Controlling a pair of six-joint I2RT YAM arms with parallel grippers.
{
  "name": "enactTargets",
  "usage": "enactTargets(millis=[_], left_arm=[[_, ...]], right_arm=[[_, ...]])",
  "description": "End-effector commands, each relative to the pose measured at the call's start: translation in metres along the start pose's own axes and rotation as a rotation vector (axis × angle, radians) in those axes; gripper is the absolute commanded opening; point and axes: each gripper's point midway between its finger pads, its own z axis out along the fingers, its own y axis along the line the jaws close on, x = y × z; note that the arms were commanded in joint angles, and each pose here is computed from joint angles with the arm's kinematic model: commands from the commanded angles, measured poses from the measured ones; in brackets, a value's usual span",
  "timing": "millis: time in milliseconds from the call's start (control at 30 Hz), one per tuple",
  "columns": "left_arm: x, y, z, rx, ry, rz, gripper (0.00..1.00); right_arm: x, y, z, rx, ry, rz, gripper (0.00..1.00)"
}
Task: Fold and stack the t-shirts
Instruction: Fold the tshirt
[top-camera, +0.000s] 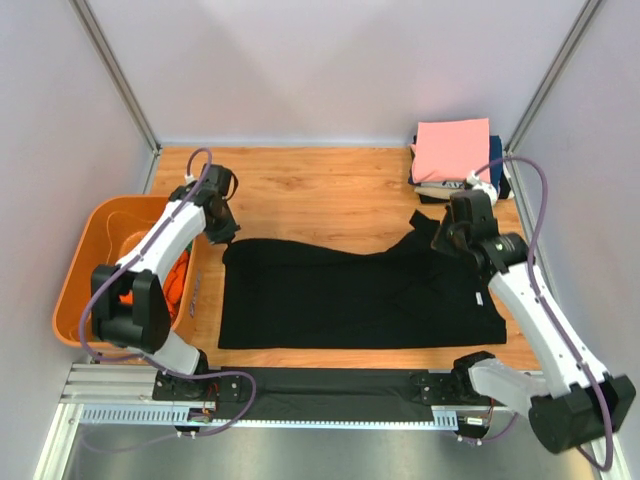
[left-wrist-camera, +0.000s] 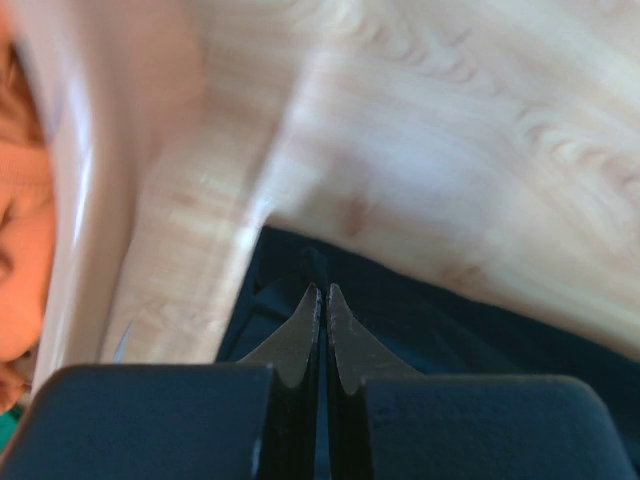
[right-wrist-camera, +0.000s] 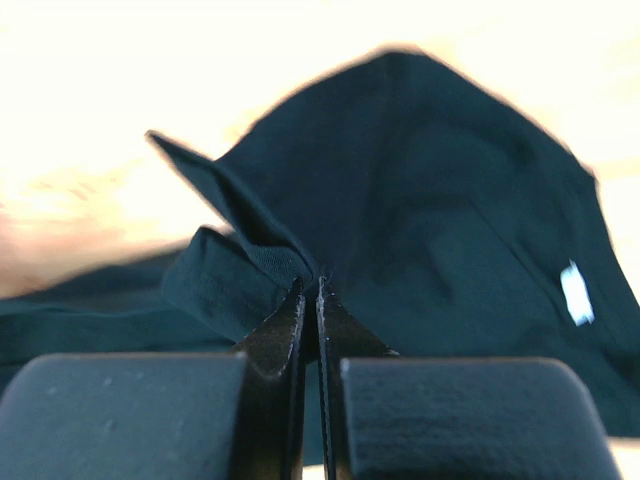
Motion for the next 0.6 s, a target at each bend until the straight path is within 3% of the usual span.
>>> enactTargets(millis=[0,333,567], left_arm=[[0.020,0.019,-0.009,-0.022,0.002,-0.006,0.00],[0.059,0.041,-0.023,-0.003,-0.011,0.000,0.00],[0.082,0.046,-0.032,0.042,-0.013,-0.015,0.00]], right_arm=[[0.033,-0.038,-0.014,0.100,0.015,0.051,0.00],[0.081,-0.061,-0.048,0.056,-0.011,0.292,0.00],[0.135,-0.074,-0.044,0.067,0.069,0.525,0.00]])
